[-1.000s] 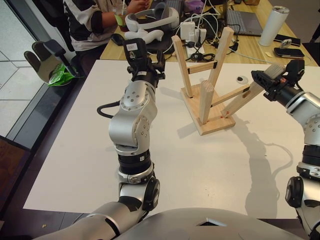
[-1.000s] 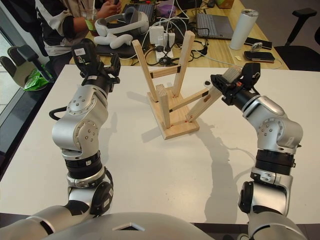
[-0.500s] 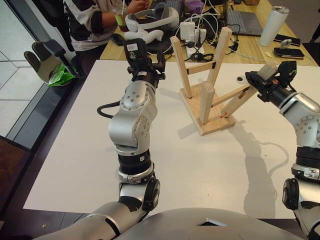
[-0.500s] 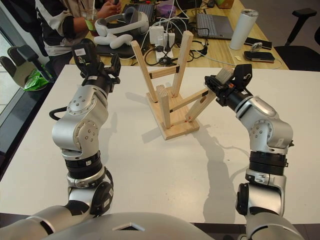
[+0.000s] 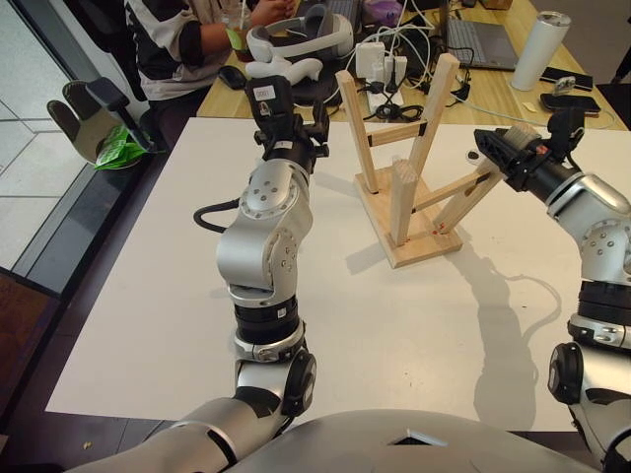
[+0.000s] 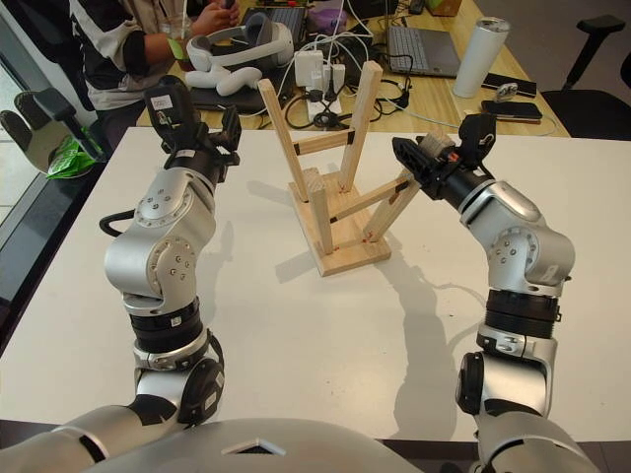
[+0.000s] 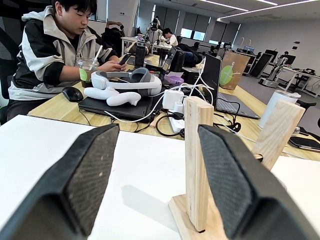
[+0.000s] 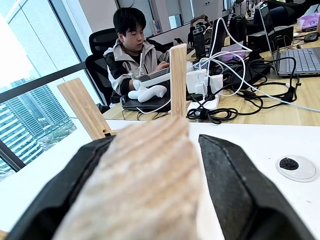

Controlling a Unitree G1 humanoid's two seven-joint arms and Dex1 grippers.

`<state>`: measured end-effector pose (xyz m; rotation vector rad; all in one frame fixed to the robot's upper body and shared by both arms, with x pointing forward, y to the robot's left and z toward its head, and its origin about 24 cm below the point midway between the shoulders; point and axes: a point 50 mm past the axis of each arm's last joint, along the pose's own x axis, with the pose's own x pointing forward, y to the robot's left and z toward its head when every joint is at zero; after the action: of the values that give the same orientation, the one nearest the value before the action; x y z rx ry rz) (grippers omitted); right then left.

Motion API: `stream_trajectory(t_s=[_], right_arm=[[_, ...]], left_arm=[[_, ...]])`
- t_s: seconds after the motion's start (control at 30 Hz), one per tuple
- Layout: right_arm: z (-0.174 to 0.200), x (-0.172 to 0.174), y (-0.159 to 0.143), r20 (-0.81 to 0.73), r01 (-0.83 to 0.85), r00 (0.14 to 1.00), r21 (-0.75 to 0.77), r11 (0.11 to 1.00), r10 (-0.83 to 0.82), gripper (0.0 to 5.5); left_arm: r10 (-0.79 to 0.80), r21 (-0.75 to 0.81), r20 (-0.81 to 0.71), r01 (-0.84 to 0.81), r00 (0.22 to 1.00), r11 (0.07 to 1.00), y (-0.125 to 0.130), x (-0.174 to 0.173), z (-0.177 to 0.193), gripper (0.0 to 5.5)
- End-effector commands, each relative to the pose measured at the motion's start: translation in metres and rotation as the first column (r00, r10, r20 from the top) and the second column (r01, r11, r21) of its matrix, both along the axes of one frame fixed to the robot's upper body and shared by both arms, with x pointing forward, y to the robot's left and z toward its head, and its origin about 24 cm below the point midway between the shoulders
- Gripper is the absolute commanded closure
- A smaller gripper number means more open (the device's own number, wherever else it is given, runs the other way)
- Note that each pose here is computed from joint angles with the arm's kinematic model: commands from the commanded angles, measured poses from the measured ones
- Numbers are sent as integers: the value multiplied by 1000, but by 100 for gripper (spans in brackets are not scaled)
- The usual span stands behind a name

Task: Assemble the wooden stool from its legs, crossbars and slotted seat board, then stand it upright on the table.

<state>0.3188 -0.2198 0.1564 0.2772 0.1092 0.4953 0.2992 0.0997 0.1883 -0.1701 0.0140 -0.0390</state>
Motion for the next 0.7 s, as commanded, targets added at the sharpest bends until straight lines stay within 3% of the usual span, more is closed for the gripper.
stream_trajectory(t_s=[0.03,0.33,0.7], right_arm=[[-2,-6,-1,-8,-18,1000,-74,997,17,263],[-50,-23,-18,-130,-31,991,-366,930,-19,263],[-59,-13,1,-53,16,998,-333,943,-35,263]], left_arm=[[18,5,-7,-18,1000,1000,2,0,-1,259],[15,8,-7,-15,1000,1000,2,0,-1,259],[10,7,-8,-10,1000,1000,1,0,0,259]])
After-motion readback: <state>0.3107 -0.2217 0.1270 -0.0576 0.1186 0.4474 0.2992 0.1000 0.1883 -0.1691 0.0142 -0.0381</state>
